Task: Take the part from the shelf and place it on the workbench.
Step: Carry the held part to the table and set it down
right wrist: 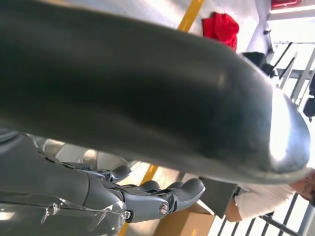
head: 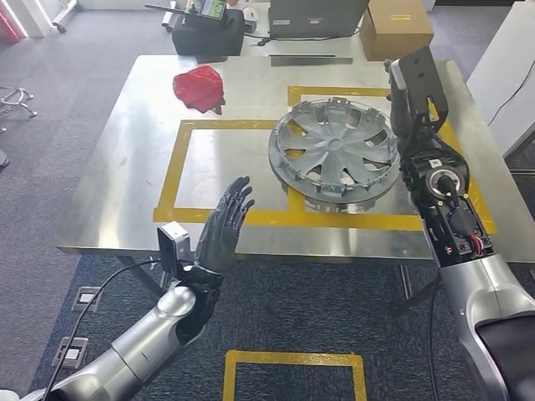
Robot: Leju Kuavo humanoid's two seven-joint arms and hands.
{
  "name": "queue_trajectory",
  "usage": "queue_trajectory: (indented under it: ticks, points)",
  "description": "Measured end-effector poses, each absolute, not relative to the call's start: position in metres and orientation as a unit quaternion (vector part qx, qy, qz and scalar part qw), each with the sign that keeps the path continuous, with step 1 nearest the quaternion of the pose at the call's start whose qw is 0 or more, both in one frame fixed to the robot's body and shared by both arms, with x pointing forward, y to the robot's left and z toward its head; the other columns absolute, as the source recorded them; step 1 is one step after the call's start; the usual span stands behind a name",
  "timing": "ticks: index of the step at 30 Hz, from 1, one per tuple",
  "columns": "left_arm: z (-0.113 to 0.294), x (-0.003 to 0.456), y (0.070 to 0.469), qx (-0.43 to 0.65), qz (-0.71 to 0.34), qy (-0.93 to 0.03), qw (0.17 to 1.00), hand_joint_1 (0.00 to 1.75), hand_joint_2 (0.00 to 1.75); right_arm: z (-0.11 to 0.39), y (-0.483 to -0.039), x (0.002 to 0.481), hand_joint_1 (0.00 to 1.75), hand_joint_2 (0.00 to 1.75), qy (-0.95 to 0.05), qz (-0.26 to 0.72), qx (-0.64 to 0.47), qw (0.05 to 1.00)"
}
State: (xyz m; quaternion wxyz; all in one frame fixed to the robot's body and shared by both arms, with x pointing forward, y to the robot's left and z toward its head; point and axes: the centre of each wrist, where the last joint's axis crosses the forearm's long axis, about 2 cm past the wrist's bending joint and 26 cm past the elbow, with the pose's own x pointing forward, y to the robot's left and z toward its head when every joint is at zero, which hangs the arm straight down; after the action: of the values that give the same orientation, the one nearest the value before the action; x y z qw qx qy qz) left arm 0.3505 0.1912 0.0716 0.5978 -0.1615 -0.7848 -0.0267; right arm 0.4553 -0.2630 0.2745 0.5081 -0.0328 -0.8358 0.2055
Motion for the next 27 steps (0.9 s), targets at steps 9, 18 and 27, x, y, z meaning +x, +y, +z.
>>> queue_trajectory:
  ticks: [9,18,27]
  points:
    - [0.067,0.347,0.198,-0.148,-0.023,-0.782,0.605,0.00,0.00,0.265,-0.253,0.435,0.00,0.00,-0.841,0.186,0.001,0.509]
    - [0.066,0.347,0.203,-0.141,-0.023,-0.784,0.605,0.00,0.00,0.263,-0.251,0.425,0.00,0.00,-0.847,0.172,0.018,0.503]
    - [0.067,0.348,0.210,-0.132,-0.022,-0.787,0.603,0.00,0.00,0.242,-0.254,0.406,0.00,0.00,-0.839,0.146,0.036,0.523]
